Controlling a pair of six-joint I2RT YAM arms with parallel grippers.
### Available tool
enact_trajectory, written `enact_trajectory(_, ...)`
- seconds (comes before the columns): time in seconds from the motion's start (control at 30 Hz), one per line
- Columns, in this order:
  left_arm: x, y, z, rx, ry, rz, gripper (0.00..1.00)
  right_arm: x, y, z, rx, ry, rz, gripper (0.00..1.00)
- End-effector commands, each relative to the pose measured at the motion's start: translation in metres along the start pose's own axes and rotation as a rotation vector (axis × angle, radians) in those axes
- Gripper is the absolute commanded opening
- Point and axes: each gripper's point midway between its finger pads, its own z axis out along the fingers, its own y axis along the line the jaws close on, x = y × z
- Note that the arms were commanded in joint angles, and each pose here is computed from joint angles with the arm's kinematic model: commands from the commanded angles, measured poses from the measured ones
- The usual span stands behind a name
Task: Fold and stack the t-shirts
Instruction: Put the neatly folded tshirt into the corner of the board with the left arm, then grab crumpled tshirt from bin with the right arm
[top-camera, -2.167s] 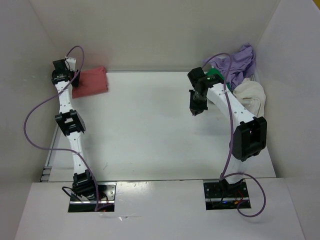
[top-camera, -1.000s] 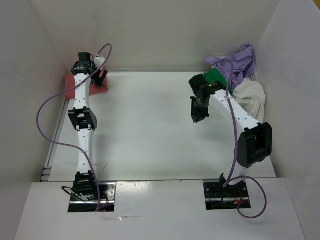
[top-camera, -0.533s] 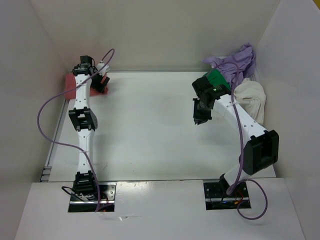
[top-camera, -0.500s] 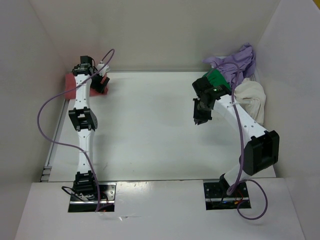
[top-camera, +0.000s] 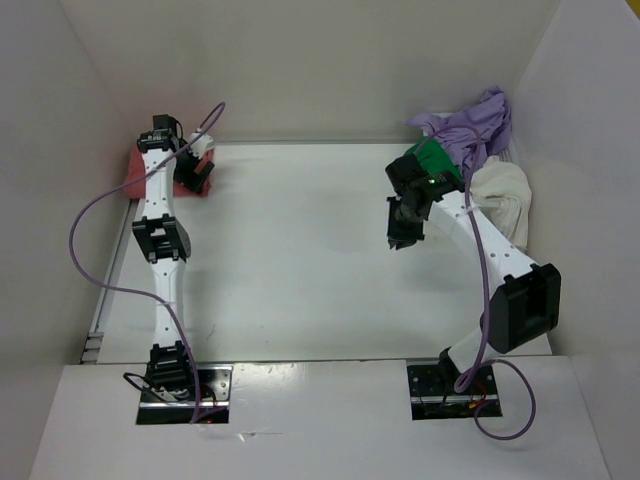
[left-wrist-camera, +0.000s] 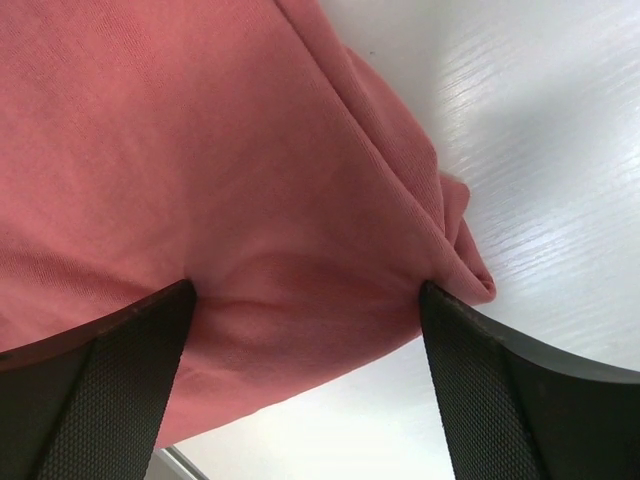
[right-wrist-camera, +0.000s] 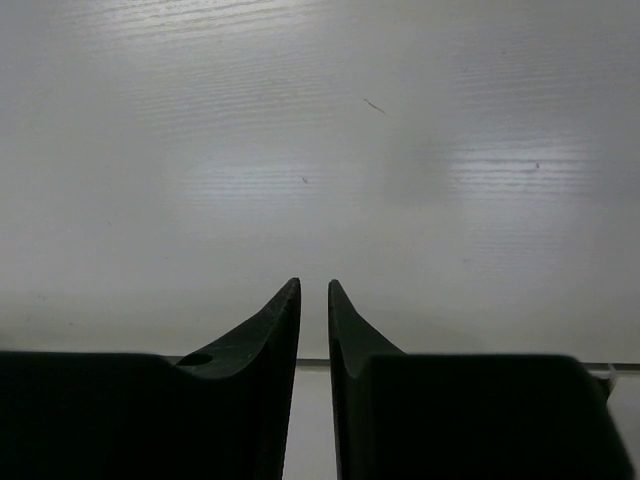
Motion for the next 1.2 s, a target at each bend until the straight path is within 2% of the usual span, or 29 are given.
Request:
enact_trajectory(0.0,-0.008,0.001,-0.027,0.020,-0.038,0.020,1.00,-0.006,0.003,-0.010,-0.025,-0.067,0.004,0.23)
enact_trajectory(0.1,-0.034,-0.002,-0.058,0.030,-0.134,-0.001,1.00,-0.021,0.006,-0.027,-0.045,-0.141,0.020,0.29)
enact_trajectory(0.13,-0.043,0.000,-0.069,0.021,-0.167,-0.028,1.00,-0.028,0.008,-0.030,-0.046,-0.168,0.033,0.39)
enact_trajectory(0.17,-0.058,0.002,-0.091,0.004,-0.221,-0.030,1.00,-0.040,0.003,-0.042,-0.045,-0.219,0.057,0.44)
enact_trajectory(0.2,-0.065,0.002,-0.104,-0.002,-0.246,-0.038,1.00,-0.050,0.000,-0.050,-0.045,-0.260,0.071,0.57)
enact_trajectory(0.23,-0.072,0.001,-0.118,-0.005,-0.273,-0.056,1.00,-0.058,-0.005,-0.055,-0.032,-0.288,0.089,0.65)
enact_trajectory(0.27,-0.086,0.000,-0.148,-0.014,-0.334,-0.046,1.00,-0.076,-0.021,-0.067,0.002,-0.346,0.118,0.80)
enact_trajectory(0.3,-0.094,-0.002,-0.164,-0.016,-0.368,-0.035,1.00,-0.088,-0.031,-0.067,0.027,-0.367,0.136,1.00)
enact_trajectory(0.37,-0.109,-0.009,-0.209,-0.025,-0.446,-0.017,1.00,-0.117,-0.054,-0.076,0.063,-0.420,0.179,1.00)
enact_trajectory(0.43,-0.125,-0.025,-0.249,0.014,-0.538,0.002,1.00,-0.147,-0.098,-0.062,0.142,-0.420,0.241,1.00)
enact_trajectory(0.53,-0.149,-0.060,-0.286,0.105,-0.648,0.048,1.00,-0.193,-0.147,-0.059,0.245,-0.475,0.307,1.00)
enact_trajectory(0.6,-0.167,-0.090,-0.297,0.146,-0.683,0.103,1.00,-0.207,-0.180,-0.057,0.360,-0.494,0.360,1.00)
enact_trajectory(0.7,-0.195,-0.146,-0.321,0.252,-0.762,0.206,1.00,-0.222,-0.210,-0.034,0.401,-0.452,0.418,1.00)
enact_trajectory(0.87,-0.212,-0.223,-0.318,0.487,-0.791,0.324,1.00,-0.251,-0.244,0.018,0.458,-0.389,0.456,1.00)
enact_trajectory(1.07,-0.215,-0.230,-0.296,0.467,-0.739,0.325,1.00,-0.264,-0.266,0.063,0.502,-0.343,0.483,1.00)
enact_trajectory(1.17,-0.212,-0.231,-0.293,0.474,-0.726,0.328,1.00,-0.260,-0.274,0.073,0.483,-0.321,0.512,0.85)
